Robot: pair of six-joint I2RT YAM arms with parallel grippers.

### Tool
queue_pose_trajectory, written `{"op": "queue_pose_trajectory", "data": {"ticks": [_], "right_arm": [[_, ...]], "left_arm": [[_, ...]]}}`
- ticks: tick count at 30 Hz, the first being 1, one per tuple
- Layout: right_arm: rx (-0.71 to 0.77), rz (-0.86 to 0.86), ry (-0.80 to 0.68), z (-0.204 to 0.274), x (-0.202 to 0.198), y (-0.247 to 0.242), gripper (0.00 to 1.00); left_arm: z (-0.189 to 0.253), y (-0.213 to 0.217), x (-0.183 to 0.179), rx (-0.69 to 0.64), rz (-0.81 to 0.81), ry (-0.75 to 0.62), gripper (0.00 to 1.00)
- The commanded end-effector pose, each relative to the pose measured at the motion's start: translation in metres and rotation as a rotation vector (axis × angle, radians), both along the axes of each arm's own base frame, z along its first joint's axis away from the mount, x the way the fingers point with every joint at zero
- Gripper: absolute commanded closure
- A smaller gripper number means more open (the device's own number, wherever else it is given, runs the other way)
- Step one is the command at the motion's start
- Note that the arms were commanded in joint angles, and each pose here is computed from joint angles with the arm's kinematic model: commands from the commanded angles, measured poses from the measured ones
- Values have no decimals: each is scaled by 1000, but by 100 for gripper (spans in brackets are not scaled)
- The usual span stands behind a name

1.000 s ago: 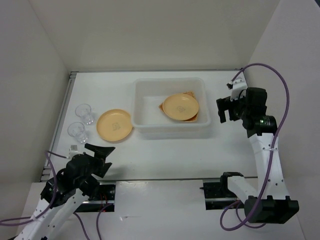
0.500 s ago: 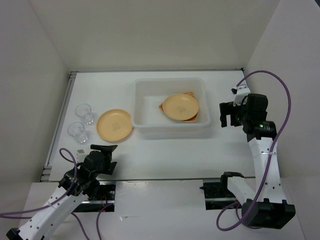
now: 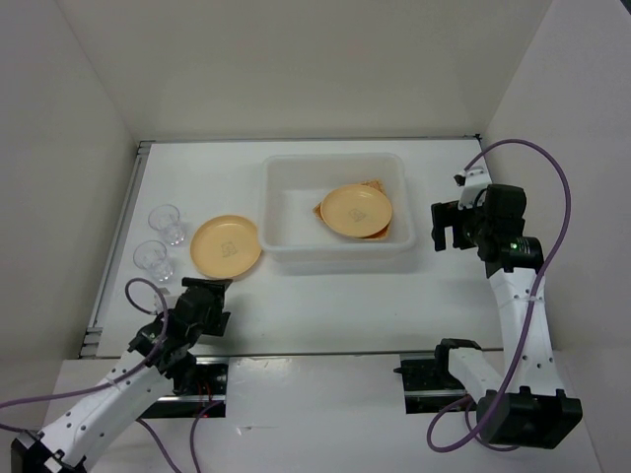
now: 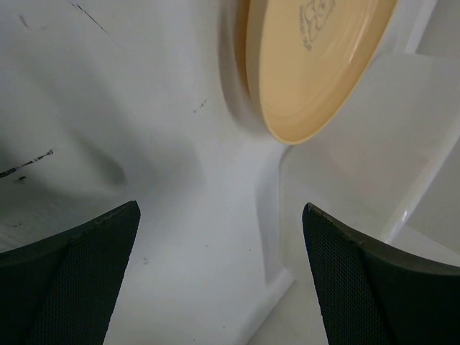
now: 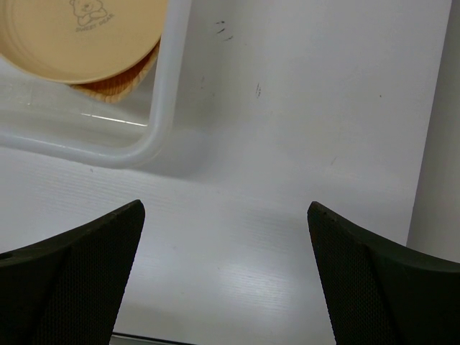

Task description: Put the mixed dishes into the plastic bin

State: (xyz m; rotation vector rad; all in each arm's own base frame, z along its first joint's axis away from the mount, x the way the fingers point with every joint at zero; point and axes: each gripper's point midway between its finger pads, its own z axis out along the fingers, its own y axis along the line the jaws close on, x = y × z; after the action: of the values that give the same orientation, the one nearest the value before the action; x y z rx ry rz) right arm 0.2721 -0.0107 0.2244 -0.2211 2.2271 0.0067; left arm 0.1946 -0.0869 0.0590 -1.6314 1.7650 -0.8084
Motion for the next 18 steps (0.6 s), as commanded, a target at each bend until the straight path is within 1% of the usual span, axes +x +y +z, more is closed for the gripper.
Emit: {"op": "queue_pose_trajectory", "data": {"ticks": [1,2,3,4,5,7,8,9,11,12,13,14,16,18], "right_arm": [[1,6,-37,2,8,0,2],[6,14,-38,2,8,1,2],[7,14,-38,2,8,1,2],[7,14,-38,2,8,1,2],[7,14,-38,2,8,1,2],[7,14,-38,2,8,1,2],[7,14,-38,2,8,1,2],[7,14,-38,2,8,1,2],[7,14,-38,2,8,1,2],[7,14,-38,2,8,1,2],[7,14,-38,2,8,1,2],[7,14,-38,2,8,1,2],[6,5,-38,2,8,-1,2],[6,5,-38,2,8,-1,2]], "left_arm": [[25,-4,23,46,-13,-33,0],[23,-3,26,57,-12,5,0],[19,-1,27,99,-29,47,0],[7,0,28,138,-40,119,0],[18,-5,38,127,-53,100,0],[13,1,45,136,-41,123,0],[16,7,51,117,-10,98,0],[19,6,53,113,-10,85,0],[10,15,52,122,8,95,0],[9,14,52,103,3,96,0],[-1,19,49,94,18,110,0],[0,19,54,85,16,83,0],[-4,23,56,69,36,86,0],[-3,27,64,86,28,75,0]]}}
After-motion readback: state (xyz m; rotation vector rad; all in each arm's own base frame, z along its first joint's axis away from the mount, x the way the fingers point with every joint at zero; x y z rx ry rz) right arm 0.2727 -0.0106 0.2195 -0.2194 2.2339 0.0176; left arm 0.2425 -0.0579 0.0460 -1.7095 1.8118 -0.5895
